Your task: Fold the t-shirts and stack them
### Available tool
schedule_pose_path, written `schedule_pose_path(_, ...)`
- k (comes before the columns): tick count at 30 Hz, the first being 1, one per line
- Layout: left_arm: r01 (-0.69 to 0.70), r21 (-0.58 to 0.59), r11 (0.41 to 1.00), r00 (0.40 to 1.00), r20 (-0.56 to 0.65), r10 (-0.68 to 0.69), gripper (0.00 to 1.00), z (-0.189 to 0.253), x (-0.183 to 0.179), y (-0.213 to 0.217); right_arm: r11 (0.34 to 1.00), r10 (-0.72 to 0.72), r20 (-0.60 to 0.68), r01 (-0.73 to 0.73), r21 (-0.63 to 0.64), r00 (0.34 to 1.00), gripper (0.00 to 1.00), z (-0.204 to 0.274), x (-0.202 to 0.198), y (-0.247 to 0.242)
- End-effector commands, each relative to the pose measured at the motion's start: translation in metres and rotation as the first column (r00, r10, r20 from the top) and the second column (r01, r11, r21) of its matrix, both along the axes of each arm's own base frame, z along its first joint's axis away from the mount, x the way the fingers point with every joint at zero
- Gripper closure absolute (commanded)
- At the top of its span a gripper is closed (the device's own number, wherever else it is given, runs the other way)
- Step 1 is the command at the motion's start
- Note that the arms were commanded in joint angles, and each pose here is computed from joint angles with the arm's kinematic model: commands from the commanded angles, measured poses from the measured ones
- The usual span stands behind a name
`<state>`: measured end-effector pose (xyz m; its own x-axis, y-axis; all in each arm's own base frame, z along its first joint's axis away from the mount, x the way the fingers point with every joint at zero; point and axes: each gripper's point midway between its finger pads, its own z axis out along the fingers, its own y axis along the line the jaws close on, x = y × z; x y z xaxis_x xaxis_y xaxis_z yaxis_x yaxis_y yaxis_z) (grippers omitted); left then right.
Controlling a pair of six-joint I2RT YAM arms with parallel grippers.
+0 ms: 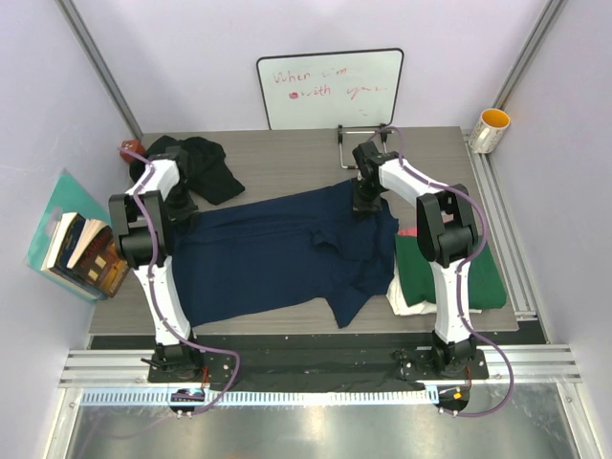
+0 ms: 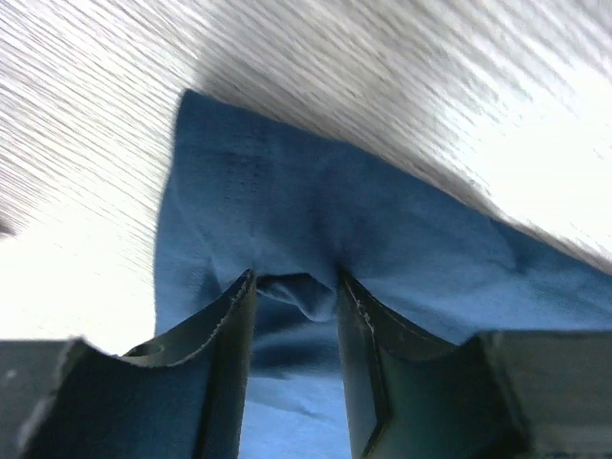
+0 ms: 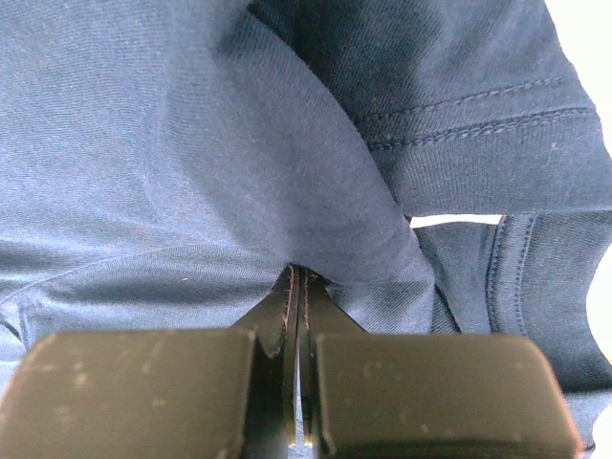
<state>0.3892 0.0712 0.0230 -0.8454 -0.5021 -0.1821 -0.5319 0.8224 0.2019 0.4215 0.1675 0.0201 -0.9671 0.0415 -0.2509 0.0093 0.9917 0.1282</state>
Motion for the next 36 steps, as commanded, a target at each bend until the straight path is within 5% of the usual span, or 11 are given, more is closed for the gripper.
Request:
schedule_pose_path(1, -0.032, 0.103, 0.994, 0.999, 0.047, 0.028, 0.57, 0.002, 0.014, 0.037, 0.991, -0.031, -0.074, 0.021, -0.135, 0.997, 0.99, -0.013, -0.016, -0.032)
schedule_pose_path(20, 0.010, -0.004, 1.000, 0.981, 0.193, -0.009, 0.56, 0.060, 0.020, 0.000, 0.996, -0.022, -0.065, 0.017, -0.083, 0.998, 0.99, -0.015, 0.001, -0.017)
schedule_pose_path(36, 0.057, -0.042, 0.997, 0.994, 0.096, -0.053, 0.63, 0.005, -0.013, -0.049, 0.997, -0.025, -0.074, 0.020, -0.072, 0.997, 0.99, -0.016, 0.001, -0.015)
